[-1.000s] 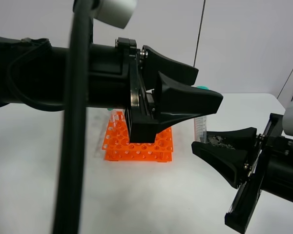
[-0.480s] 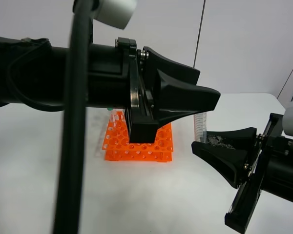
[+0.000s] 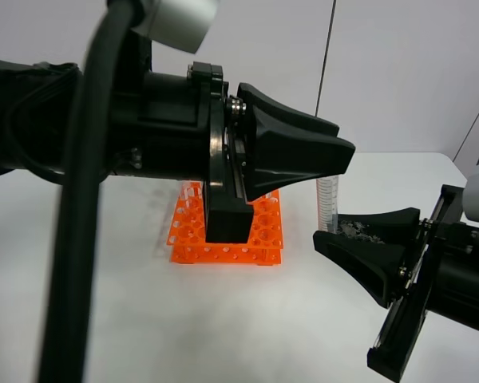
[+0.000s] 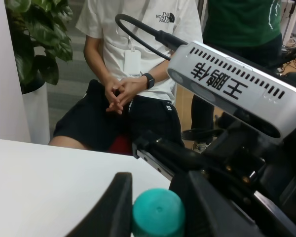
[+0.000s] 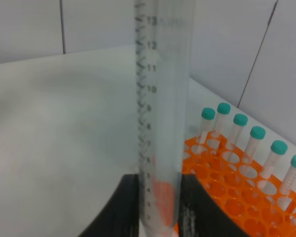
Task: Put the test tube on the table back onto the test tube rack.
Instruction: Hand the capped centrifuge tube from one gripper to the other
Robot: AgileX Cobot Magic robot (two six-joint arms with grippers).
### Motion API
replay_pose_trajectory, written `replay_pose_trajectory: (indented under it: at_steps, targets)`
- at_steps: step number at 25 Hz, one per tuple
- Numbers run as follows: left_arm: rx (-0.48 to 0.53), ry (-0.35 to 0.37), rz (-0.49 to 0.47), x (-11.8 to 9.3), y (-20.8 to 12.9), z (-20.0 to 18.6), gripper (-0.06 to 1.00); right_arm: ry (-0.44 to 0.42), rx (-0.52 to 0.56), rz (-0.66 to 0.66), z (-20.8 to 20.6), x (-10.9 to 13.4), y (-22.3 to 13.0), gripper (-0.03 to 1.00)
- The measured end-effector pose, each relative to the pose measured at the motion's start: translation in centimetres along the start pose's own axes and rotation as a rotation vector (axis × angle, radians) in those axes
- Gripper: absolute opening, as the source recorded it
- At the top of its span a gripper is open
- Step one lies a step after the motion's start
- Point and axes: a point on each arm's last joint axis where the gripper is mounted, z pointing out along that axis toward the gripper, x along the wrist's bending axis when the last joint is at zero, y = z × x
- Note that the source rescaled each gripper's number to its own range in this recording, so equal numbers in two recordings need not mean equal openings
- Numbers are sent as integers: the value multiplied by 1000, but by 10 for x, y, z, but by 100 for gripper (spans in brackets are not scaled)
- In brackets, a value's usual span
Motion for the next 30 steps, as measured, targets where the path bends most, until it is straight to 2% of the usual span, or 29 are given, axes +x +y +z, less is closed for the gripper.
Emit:
replay_pose_trajectory:
  at_steps: [20, 21, 23, 26, 28, 30]
  targets:
    - [-1, 18, 6, 2, 2, 0, 0, -7, -12, 5, 0, -1, 1, 2]
    - [-1, 18, 6, 2, 2, 0, 0, -7, -12, 5, 0, -1, 1, 4]
    - [0, 21, 6, 2, 2, 0, 0, -7, -12, 5, 0, -1, 1, 16]
    - [2, 28, 6, 3, 1, 0, 0, -7, -12, 5, 0, -1, 1, 46]
    - [2, 28, 6, 3, 1, 0, 0, -7, -13, 5, 0, -1, 1, 55]
    - [2, 28, 6, 3, 1, 0, 0, -7, -13, 5, 0, -1, 1, 58]
